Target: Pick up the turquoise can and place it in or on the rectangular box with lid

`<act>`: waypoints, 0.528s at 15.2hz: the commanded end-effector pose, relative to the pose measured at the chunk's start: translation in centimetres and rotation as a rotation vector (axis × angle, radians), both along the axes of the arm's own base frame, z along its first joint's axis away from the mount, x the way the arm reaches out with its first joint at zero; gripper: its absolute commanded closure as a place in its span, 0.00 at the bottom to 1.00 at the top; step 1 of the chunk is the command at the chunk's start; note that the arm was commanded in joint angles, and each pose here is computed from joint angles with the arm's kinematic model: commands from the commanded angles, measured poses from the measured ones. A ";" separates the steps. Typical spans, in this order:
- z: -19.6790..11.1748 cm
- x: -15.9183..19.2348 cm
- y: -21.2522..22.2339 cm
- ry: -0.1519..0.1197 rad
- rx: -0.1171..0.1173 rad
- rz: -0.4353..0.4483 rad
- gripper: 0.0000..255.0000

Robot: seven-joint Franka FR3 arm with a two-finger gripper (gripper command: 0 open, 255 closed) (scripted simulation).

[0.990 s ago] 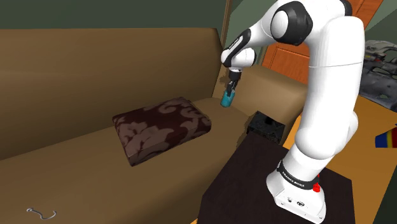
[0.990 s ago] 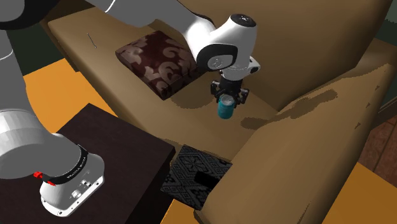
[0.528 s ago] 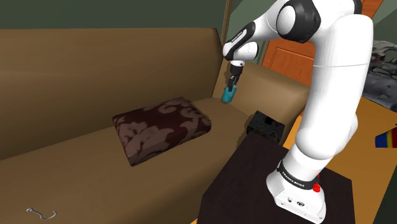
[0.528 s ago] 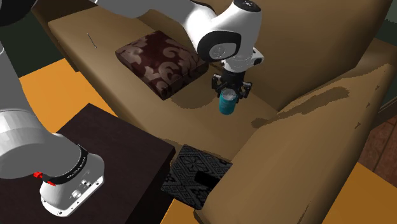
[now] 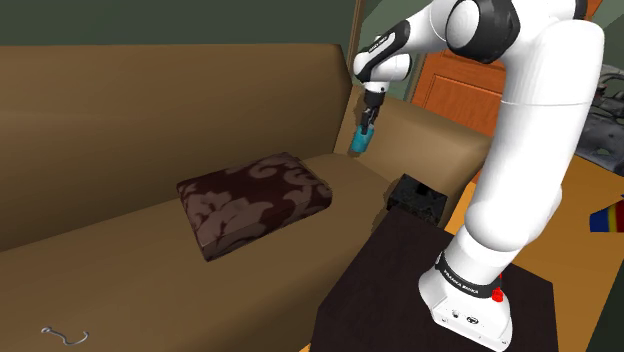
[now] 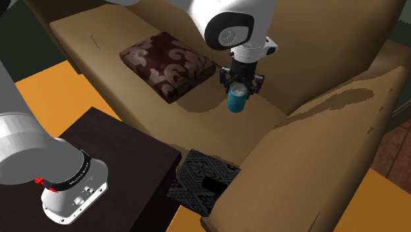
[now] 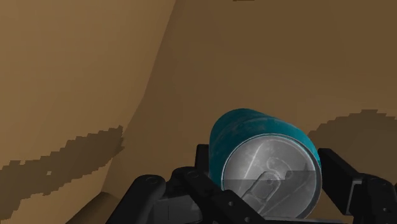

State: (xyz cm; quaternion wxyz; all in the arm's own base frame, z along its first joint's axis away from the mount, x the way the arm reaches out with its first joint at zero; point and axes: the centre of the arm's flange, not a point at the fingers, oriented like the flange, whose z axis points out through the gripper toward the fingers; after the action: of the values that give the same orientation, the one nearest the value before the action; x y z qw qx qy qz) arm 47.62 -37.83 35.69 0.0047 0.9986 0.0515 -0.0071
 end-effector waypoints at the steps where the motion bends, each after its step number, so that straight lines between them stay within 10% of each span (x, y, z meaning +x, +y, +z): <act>1: 1.1 0.1 0.0 0.000 0.000 0.000 1.00; 8: 4.8 0.1 0.0 0.000 0.000 0.000 1.00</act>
State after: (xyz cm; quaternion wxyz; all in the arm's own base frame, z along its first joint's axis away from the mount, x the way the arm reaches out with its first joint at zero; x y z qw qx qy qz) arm 47.74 -37.92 39.84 0.0047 0.9986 0.0516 -0.0072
